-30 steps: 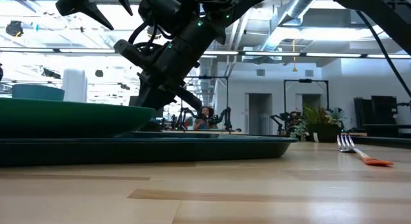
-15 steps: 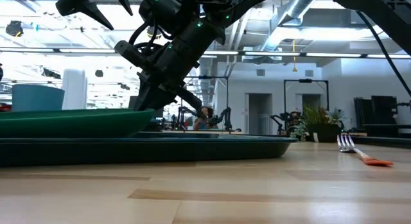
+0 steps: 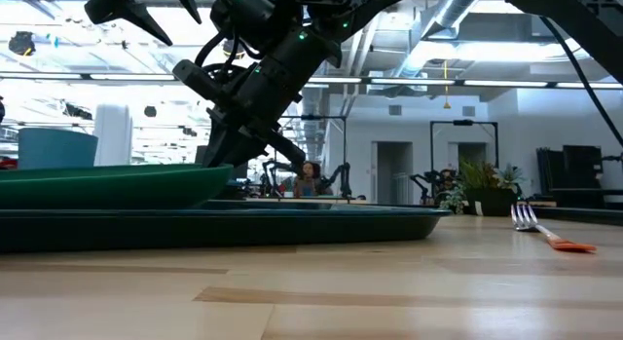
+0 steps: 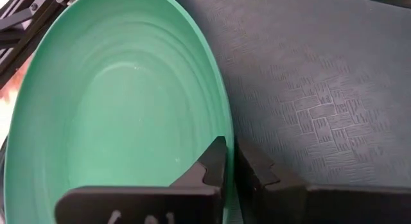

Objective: Pick and place plate/cup/fork/spoon on tray
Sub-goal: Put the green plate on the black tray to the bottom of the blue cup, then put the orange fork on the black tray to the right of the green plate

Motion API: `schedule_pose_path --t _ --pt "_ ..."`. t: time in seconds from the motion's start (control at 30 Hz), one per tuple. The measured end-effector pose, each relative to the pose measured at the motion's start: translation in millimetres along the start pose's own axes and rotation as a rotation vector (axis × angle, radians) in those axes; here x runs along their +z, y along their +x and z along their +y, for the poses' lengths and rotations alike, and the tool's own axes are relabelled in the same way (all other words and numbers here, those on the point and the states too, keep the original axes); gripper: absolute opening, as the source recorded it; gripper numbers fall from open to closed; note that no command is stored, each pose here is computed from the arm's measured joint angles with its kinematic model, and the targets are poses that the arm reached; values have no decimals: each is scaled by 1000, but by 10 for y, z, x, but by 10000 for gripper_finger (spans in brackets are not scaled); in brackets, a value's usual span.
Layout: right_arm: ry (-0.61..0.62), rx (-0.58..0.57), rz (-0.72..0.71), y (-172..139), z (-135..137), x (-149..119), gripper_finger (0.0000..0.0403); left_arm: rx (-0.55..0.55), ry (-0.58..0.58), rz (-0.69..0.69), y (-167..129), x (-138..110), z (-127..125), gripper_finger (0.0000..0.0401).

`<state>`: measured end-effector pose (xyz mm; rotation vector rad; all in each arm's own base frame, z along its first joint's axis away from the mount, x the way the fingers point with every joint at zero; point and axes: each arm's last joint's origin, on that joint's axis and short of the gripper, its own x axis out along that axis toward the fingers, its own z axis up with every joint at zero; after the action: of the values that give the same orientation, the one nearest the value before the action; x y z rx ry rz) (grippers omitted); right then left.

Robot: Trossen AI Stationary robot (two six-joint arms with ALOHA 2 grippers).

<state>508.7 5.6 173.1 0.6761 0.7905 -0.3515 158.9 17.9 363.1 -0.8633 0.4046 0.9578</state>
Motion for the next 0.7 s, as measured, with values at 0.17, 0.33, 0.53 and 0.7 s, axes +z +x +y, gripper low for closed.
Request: schedule_pose_path --t 0.17,0.33,0.53,0.7 --pt "0 1 0 -2 1 1 62 0 0 0 0 0 0 270" --pt "0 1 0 -2 2 -1 90 0 0 0 0 0 0 270" --pt "-2 1 1 -3 3 -2 116 0 0 0 0 0 0 270" --pt "-32 -25 32 -8 -39 -13 154 0 0 1 0 0 0 270"
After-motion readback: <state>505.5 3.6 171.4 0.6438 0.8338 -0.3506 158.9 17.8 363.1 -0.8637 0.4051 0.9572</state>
